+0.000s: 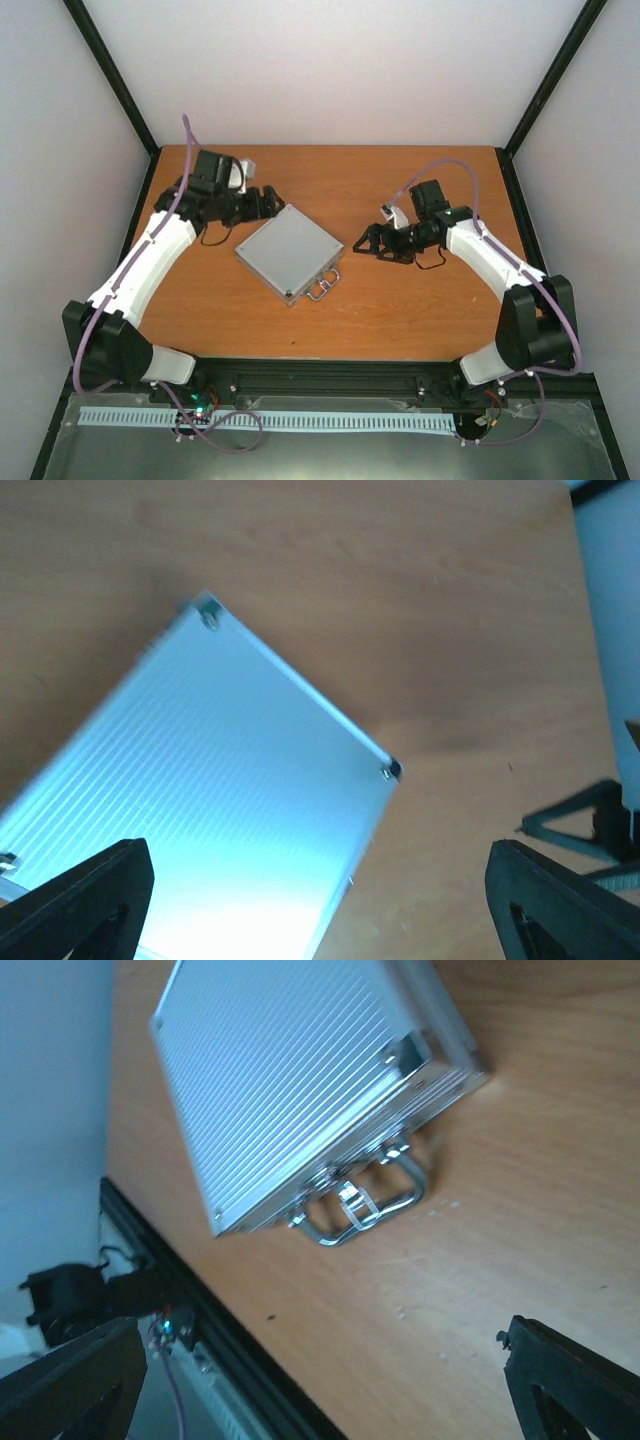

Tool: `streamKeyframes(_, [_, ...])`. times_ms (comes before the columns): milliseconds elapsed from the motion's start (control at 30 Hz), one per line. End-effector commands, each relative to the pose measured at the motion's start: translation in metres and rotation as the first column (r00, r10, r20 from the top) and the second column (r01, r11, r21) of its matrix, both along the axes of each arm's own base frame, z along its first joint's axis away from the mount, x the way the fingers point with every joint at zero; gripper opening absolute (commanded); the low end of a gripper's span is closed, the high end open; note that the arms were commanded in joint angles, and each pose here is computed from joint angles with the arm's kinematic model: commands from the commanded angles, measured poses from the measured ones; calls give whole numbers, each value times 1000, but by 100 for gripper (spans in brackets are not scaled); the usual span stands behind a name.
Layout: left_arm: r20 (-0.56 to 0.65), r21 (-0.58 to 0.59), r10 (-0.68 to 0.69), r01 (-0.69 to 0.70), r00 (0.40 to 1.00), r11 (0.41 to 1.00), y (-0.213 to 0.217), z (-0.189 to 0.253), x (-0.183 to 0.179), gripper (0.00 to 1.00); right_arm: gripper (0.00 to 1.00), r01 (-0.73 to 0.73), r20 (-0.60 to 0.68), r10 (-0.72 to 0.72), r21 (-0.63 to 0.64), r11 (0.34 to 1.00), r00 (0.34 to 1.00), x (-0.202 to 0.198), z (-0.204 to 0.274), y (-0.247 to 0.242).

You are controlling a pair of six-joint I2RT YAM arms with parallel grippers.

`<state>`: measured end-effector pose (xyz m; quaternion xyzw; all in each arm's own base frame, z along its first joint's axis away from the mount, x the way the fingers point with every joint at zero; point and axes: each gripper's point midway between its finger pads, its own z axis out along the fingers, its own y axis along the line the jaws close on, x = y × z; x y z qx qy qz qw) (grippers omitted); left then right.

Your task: Pack up texas hold em set

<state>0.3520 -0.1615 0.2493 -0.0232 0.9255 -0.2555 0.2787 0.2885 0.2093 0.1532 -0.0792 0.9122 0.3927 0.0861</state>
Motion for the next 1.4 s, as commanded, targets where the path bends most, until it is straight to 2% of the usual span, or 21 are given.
streamKeyframes(0, [-33,-120,-94,90,995,989,-36,-14,-25,93,98,-116,57,109,129,985,992,-24,15,22])
streamKeyframes(133, [-78,-93,-117,109,990,990,-48,-40,-41,93,97,-117,12,117,98,988,993,-35,-6,34])
streamKeyframes(467, [-150,34,-63,69,987,997,-29,-89,-48,94,93,-45,-68,45,3,999,997,-46,-64,66])
streamKeyframes(633, [-175,49,-56,66,983,997,-27,-105,-49,94,82,38,-105,-36,24,999,994,-38,-83,72])
streamKeyframes(800, [-200,77,-46,63,979,995,-24,-121,-49,94,80,23,-100,-21,14,1000,995,-38,-98,89])
streamKeyframes(1000, [-229,96,-48,72,972,993,-24,-134,-50,94,71,62,-83,-62,3,998,995,-36,-109,88])
streamKeyframes(1133, [-237,111,-51,79,970,991,-22,-139,-50,94,49,55,-74,-54,16,998,996,-39,-111,88])
streamKeyframes(1200, [-245,122,-50,82,968,989,-21,-143,-50,94,42,54,-69,-53,14,998,996,-42,-113,85])
streamKeyframes(1367, [-270,126,-52,88,962,988,-22,-151,-51,94,46,50,-58,-47,61,997,997,-46,-113,87])
